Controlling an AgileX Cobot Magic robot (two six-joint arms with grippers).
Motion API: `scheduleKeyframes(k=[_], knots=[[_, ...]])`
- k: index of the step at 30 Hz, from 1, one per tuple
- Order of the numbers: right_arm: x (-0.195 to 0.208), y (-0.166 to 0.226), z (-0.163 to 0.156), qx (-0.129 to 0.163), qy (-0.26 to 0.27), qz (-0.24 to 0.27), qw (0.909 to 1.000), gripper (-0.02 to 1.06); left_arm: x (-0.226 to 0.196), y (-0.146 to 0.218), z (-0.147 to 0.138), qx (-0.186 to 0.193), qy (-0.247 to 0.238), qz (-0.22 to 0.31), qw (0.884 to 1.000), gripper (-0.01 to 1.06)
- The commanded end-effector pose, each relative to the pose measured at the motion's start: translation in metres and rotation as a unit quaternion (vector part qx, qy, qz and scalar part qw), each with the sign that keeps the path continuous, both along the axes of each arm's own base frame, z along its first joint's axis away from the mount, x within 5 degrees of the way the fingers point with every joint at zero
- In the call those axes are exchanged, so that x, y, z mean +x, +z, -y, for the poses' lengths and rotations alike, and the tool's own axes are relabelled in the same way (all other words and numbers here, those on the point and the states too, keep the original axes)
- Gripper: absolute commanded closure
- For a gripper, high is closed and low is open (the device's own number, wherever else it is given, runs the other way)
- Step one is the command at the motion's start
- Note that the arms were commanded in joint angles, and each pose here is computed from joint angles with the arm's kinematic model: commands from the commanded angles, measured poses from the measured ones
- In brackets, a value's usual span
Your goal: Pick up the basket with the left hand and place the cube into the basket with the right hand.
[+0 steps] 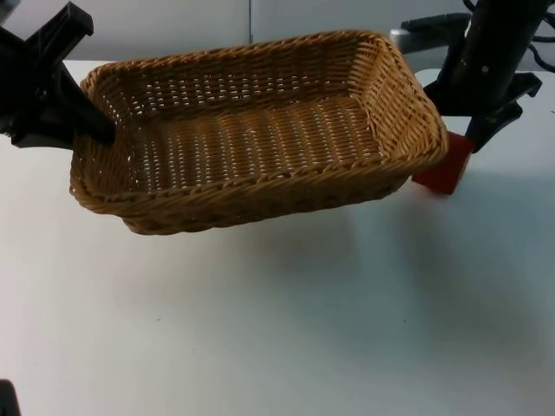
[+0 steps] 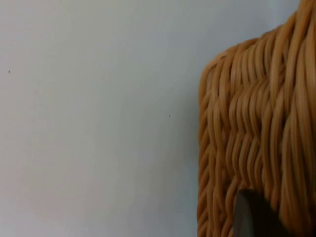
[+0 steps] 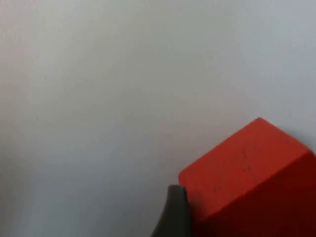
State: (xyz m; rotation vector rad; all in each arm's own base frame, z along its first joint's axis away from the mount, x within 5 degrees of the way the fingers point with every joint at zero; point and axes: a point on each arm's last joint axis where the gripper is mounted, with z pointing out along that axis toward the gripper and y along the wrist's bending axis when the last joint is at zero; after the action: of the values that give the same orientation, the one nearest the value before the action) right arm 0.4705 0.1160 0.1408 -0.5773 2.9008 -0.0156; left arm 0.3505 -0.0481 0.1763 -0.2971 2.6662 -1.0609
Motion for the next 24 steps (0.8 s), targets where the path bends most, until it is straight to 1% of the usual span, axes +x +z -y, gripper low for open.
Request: scheduleKeyframes(k=[1, 3, 6, 7, 8, 11, 12, 14, 17, 20, 21, 22, 24], knots=[[0.006, 0.030, 0.001, 0.003, 0.000, 0.026, 0.9997, 0.44, 0.001, 0.010, 0.004, -0.019, 0.000, 0.009, 1.000, 1.05], [0.008, 0.035, 0.001, 0.004, 0.000, 0.030, 0.9995, 0.44, 0.001, 0.010, 0.004, -0.019, 0.000, 0.009, 1.000, 1.05], [0.011, 0.049, 0.000, 0.010, -0.001, 0.056, 0.9984, 0.44, 0.001, 0.010, 0.004, -0.019, 0.000, 0.009, 1.000, 1.05], [0.011, 0.049, 0.000, 0.010, -0.001, 0.056, 0.9984, 0.44, 0.001, 0.010, 0.004, -0.019, 0.000, 0.009, 1.000, 1.05], [0.011, 0.052, 0.001, 0.005, 0.000, 0.062, 0.9981, 0.44, 0.001, 0.010, 0.004, -0.019, 0.000, 0.009, 1.000, 1.05], [0.010, 0.056, 0.006, -0.025, 0.004, 0.064, 0.9977, 0.44, 0.001, 0.010, 0.004, -0.019, 0.000, 0.009, 1.000, 1.05], [0.010, 0.056, 0.006, -0.025, 0.004, 0.064, 0.9977, 0.44, 0.001, 0.010, 0.004, -0.019, 0.000, 0.009, 1.000, 1.05], [0.010, 0.057, 0.011, -0.039, 0.004, 0.061, 0.9974, 0.44, 0.001, 0.010, 0.004, -0.019, 0.000, 0.009, 1.000, 1.05], [0.011, 0.060, 0.022, -0.038, -0.018, 0.061, 0.9972, 0.44, 0.001, 0.010, 0.004, -0.020, 0.001, 0.009, 1.000, 1.05], [0.012, 0.063, 0.030, -0.037, -0.030, 0.064, 0.9968, 0.44, 0.001, 0.010, 0.004, -0.019, 0.001, 0.010, 1.000, 1.05], [0.012, 0.068, 0.039, -0.035, -0.044, 0.068, 0.9961, 0.44, 0.001, 0.010, 0.004, -0.019, 0.001, 0.010, 1.000, 1.05], [0.012, 0.068, 0.039, -0.035, -0.044, 0.068, 0.9961, 0.44, 0.001, 0.010, 0.004, -0.019, 0.001, 0.010, 1.000, 1.05], [0.013, 0.075, 0.049, -0.032, -0.058, 0.078, 0.9947, 0.44, 0.001, 0.010, 0.004, -0.019, 0.001, 0.010, 1.000, 1.05]])
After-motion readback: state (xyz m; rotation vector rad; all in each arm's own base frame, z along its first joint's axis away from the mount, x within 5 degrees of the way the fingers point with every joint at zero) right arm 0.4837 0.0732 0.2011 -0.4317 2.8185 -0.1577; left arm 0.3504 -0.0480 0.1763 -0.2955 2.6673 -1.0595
